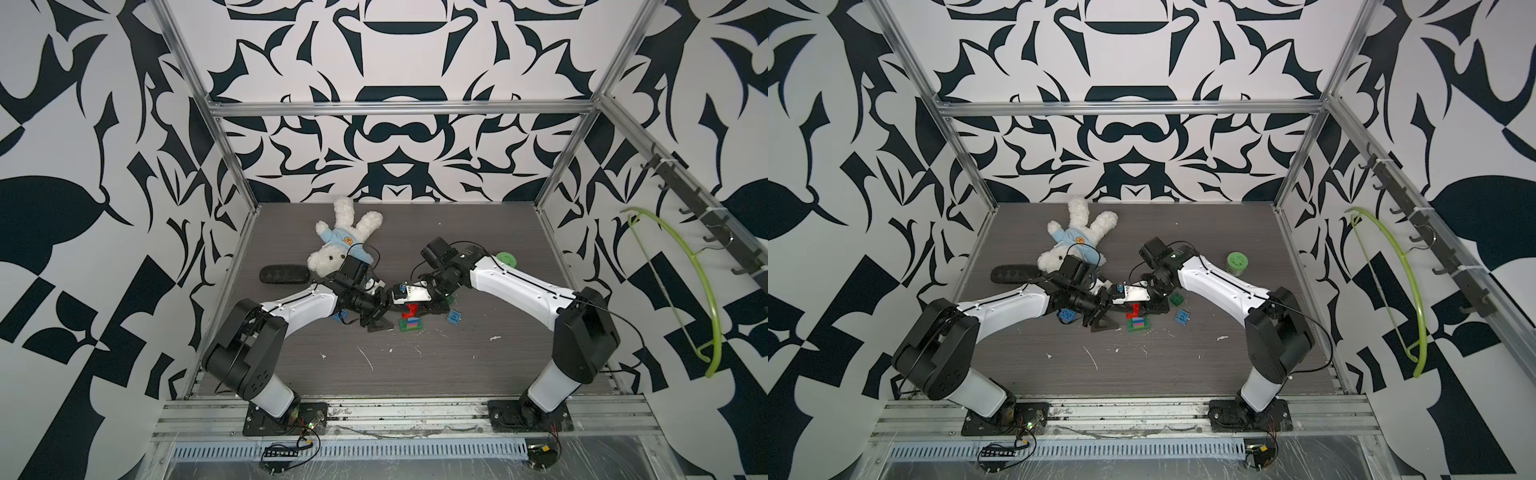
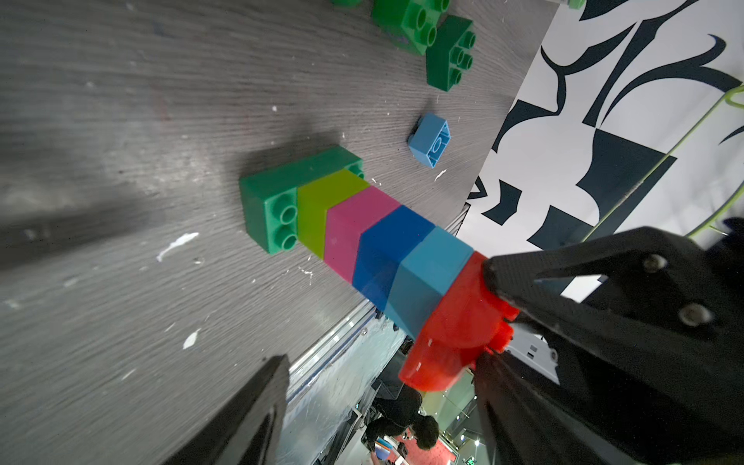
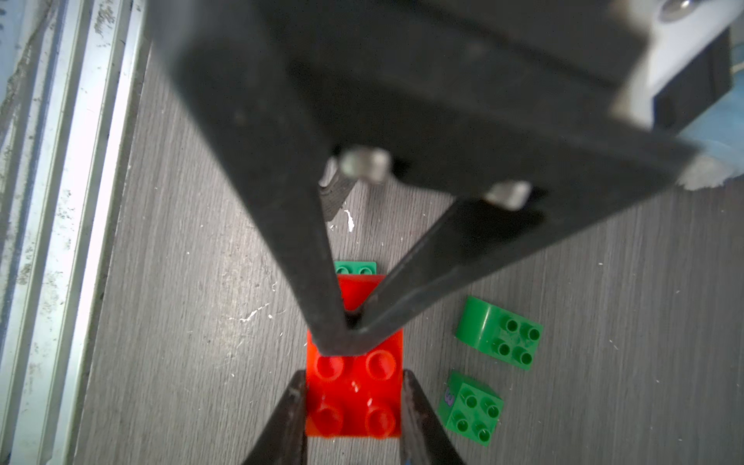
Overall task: Assemble the number 1 with lego
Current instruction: Assemble the lego brick with the lego brick.
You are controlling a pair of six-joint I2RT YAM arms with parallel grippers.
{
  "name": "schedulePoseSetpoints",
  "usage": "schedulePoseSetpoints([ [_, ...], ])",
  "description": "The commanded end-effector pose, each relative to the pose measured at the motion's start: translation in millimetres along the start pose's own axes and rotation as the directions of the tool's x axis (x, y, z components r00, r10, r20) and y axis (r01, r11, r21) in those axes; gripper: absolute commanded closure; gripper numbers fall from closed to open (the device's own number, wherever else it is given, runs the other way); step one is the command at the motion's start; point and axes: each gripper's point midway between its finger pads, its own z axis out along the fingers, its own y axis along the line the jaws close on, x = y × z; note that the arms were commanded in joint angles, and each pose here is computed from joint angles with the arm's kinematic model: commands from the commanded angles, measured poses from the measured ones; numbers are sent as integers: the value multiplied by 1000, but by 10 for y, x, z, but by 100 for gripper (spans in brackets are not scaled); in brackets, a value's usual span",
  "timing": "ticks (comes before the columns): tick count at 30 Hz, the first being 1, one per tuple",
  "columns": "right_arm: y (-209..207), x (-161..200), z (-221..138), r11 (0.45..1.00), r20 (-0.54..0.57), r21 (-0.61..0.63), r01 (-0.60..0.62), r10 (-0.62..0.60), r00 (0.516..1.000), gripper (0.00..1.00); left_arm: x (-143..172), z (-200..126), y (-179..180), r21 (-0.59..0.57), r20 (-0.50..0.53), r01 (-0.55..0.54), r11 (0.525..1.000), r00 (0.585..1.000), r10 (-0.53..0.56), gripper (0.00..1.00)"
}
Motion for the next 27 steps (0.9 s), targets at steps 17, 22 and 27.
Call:
schedulePoseSetpoints([
  [17,-65,-309,-475,988,180,107,-114,94,979,4,57,-160,-293,80,44,-119,990,992,116,0],
  [22,-59,-354,-733,973,268,127,-195,156,951,4,114,-218,-329,90,56,-134,987,990,129,0],
  [27,-139,-410,-966,898,364,120,-422,356,861,13,110,-267,-289,67,97,-138,988,987,131,0],
])
